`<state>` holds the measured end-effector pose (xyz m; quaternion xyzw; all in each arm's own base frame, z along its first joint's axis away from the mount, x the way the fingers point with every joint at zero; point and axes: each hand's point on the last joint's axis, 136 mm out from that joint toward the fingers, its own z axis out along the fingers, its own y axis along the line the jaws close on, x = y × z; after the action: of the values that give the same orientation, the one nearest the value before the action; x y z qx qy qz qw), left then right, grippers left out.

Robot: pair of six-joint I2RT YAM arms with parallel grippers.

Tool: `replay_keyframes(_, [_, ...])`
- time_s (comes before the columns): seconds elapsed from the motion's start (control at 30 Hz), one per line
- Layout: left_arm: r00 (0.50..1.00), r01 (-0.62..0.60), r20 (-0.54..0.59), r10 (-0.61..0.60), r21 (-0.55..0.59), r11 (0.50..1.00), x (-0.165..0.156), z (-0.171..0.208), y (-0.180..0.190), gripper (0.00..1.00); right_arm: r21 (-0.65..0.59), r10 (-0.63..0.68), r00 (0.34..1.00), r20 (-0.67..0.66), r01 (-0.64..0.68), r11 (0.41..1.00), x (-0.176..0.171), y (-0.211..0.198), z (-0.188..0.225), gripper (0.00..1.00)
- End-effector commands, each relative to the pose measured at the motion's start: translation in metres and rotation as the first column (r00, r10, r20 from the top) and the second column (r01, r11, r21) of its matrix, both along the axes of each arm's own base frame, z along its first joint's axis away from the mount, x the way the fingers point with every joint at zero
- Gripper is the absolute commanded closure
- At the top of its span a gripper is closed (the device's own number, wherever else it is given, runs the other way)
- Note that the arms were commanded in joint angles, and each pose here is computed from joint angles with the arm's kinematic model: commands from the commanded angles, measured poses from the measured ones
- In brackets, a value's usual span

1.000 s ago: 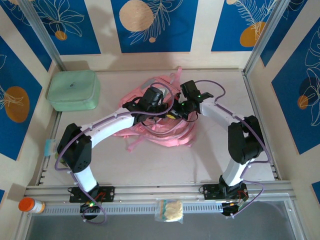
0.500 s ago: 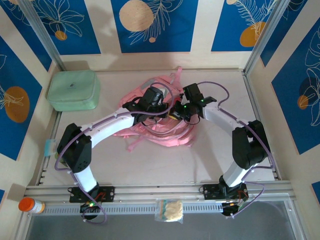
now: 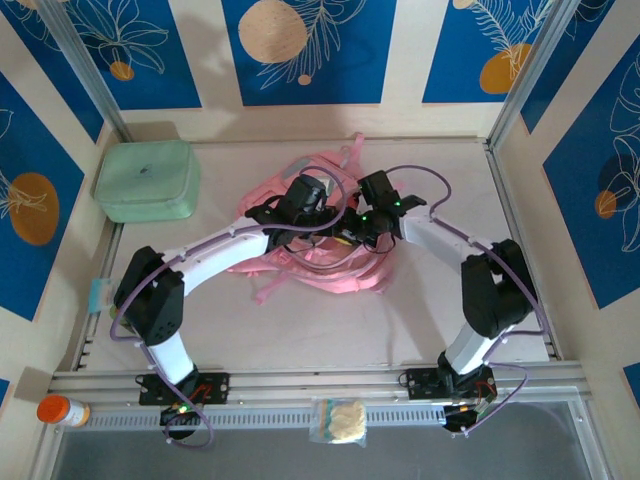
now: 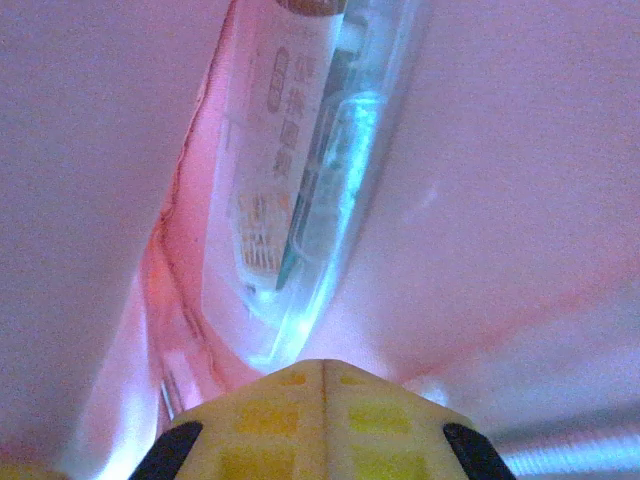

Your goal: Pack books, pencil case, and school supplies into a backpack

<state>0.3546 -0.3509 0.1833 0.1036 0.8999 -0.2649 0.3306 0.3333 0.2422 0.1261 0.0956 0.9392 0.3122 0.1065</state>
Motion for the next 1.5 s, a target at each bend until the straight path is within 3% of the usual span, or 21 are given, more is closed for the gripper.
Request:
replay_keyframes(0.0, [0.997,0.074,0.022,-0.072,-0.146,0.986,-0.012,0.034,-0.021,0.70,-0.101,0.022,0.997,0.078,-0.014,0.995,-0.019,-0.030,0.020,0.96])
replay_keyframes(0.13, [0.994,0.109,0.046,-0.102,-0.233,0.966,-0.033,0.049,-0.014,0.56,-0.209,0.024,0.995,0.102,-0.002,0.978,-0.043,-0.052,0.025,0.88])
replay_keyframes(0.27, [0.998,0.044,0.055,-0.034,-0.192,0.980,-0.042,0.044,0.026,0.46,-0.316,0.050,0.994,0.098,-0.017,0.949,-0.067,-0.058,0.025,0.80])
replay_keyframes(0.47, [0.992,-0.125,-0.021,0.123,-0.185,0.975,-0.035,0.003,0.087,0.42,-0.352,0.099,0.991,0.094,-0.060,0.934,-0.089,-0.014,0.022,0.54])
replay_keyframes(0.63, [0.972,-0.231,-0.082,0.219,-0.191,0.954,-0.022,-0.025,0.119,0.42,-0.400,0.025,0.995,0.099,0.017,0.916,-0.087,0.020,0.013,0.48])
replay_keyframes(0.9, [0.955,-0.289,-0.131,0.266,-0.215,0.933,-0.005,-0.051,0.124,0.44,-0.427,-0.177,0.982,0.066,0.188,0.884,-0.073,0.050,-0.012,0.48])
replay_keyframes(1.1, [0.957,-0.281,-0.136,0.256,-0.218,0.935,-0.004,-0.055,0.122,0.44,-0.474,-0.311,0.949,0.055,0.299,0.828,-0.072,0.046,-0.032,0.53])
replay_keyframes(1.27, [0.959,-0.269,-0.149,0.243,-0.190,0.944,-0.008,-0.061,0.123,0.44,-0.429,-0.335,0.942,0.036,0.317,0.846,-0.064,0.053,-0.045,0.55])
replay_keyframes(1.47, [0.956,-0.274,-0.160,0.246,-0.192,0.942,-0.009,-0.064,0.123,0.44,-0.442,-0.327,0.943,0.065,0.321,0.838,-0.052,0.060,-0.054,0.69])
